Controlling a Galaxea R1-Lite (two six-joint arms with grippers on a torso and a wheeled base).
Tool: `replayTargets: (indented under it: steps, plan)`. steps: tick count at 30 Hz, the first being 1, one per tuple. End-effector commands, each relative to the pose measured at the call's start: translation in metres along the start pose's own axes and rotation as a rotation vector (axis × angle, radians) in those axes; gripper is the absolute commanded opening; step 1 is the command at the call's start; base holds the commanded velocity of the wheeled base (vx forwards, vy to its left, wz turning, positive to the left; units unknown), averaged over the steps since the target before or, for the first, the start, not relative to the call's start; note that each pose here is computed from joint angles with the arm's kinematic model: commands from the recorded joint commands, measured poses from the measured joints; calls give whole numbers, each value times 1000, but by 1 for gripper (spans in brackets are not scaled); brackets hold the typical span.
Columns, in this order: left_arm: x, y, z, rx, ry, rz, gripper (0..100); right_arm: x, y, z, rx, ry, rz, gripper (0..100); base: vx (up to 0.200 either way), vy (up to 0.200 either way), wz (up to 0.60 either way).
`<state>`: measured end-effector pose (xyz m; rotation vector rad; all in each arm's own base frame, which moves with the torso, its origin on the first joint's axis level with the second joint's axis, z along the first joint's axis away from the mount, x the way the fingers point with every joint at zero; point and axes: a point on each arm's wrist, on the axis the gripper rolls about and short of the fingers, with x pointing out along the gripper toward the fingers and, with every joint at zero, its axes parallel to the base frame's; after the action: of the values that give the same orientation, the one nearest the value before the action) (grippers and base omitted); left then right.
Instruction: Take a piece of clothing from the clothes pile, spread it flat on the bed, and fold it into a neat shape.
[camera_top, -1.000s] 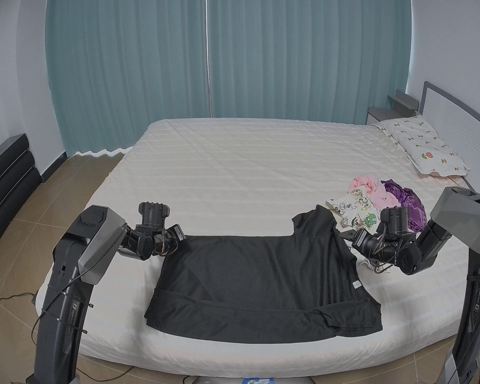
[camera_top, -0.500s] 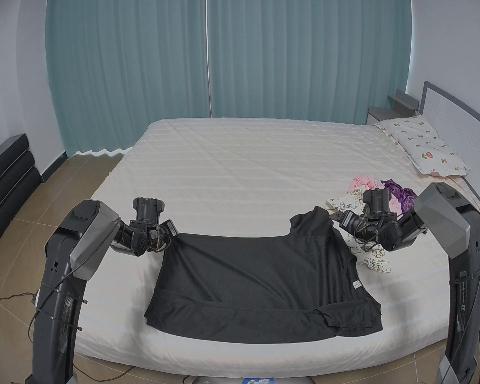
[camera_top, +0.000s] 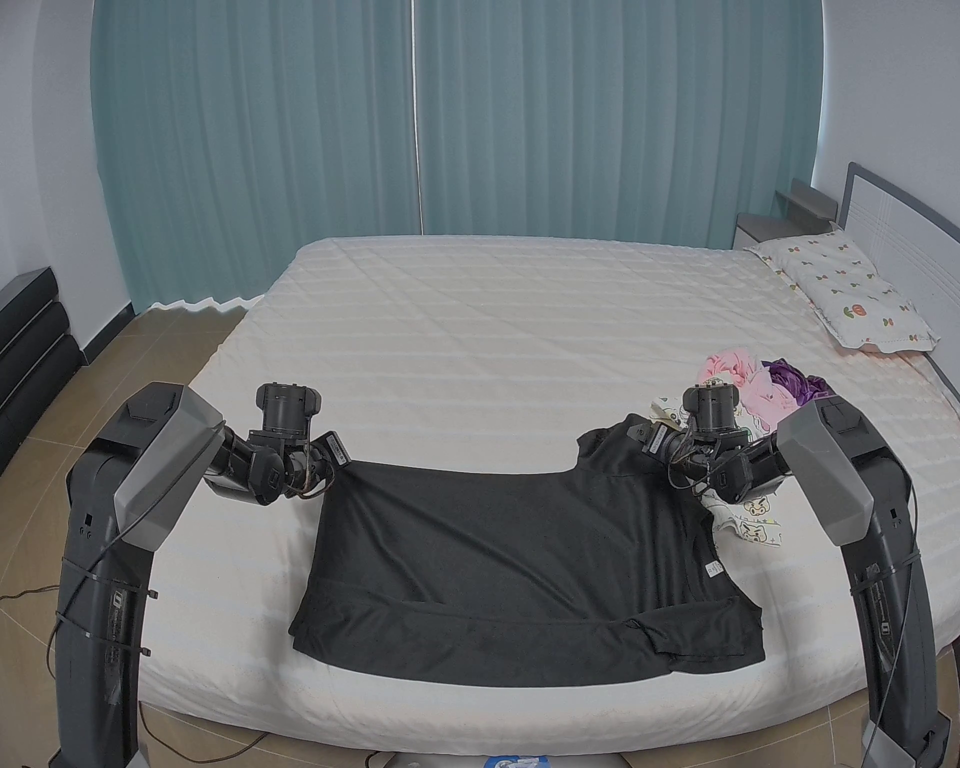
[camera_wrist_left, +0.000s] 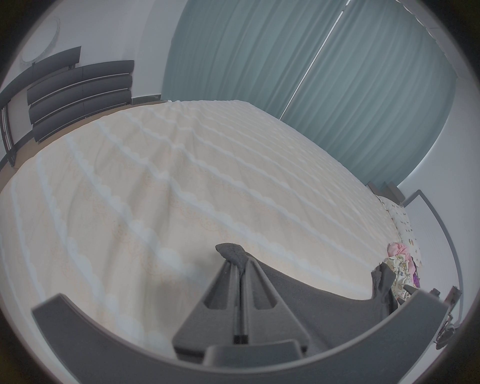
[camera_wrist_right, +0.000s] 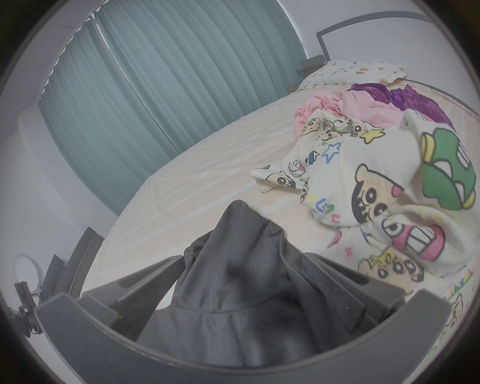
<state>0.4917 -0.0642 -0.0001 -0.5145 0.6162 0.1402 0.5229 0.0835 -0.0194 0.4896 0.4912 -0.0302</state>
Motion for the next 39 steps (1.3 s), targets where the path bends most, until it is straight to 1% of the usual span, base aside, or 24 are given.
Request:
replayTargets:
  steps: [1, 12, 13, 17, 20, 22, 26, 32, 37, 39]
  plan:
    - [-7, 1, 1, -1, 3, 5, 0, 19, -9, -13, -5, 13, -32, 100, 0, 0, 0]
    - [-7, 1, 2, -1, 2, 4, 0, 22, -15, -16, 11, 16, -41, 100, 0, 0, 0]
    - [-7, 1, 2, -1, 2, 4, 0, 22, -15, -16, 11, 16, -41, 0, 0, 0, 0]
    - [-6, 1, 1, -1, 3, 5, 0, 22, -14, -14, 17, 6, -35, 0, 0, 0, 0]
    - [-6, 1, 2, -2, 1, 5, 0, 20, -12, -11, 35, -1, -31, 0, 0, 0, 0]
    - [-7, 1, 3, -2, -1, 3, 0, 19, -11, -9, 61, -4, -29, 0, 0, 0, 0]
    - [-8, -1, 5, -3, -7, -1, 0, 14, -11, 0, 84, -18, -28, 0, 0, 0, 0]
    - [-12, 1, 12, -9, -18, 1, 0, -2, -15, 19, 142, -32, -43, 0, 0, 0, 0]
    - [-12, 5, 15, -15, -22, 9, 0, -15, -21, 28, 154, -39, -41, 0, 0, 0, 0]
    - [-12, 5, 14, -15, -21, 9, 0, -17, -23, 25, 147, -25, -38, 0, 0, 0, 0]
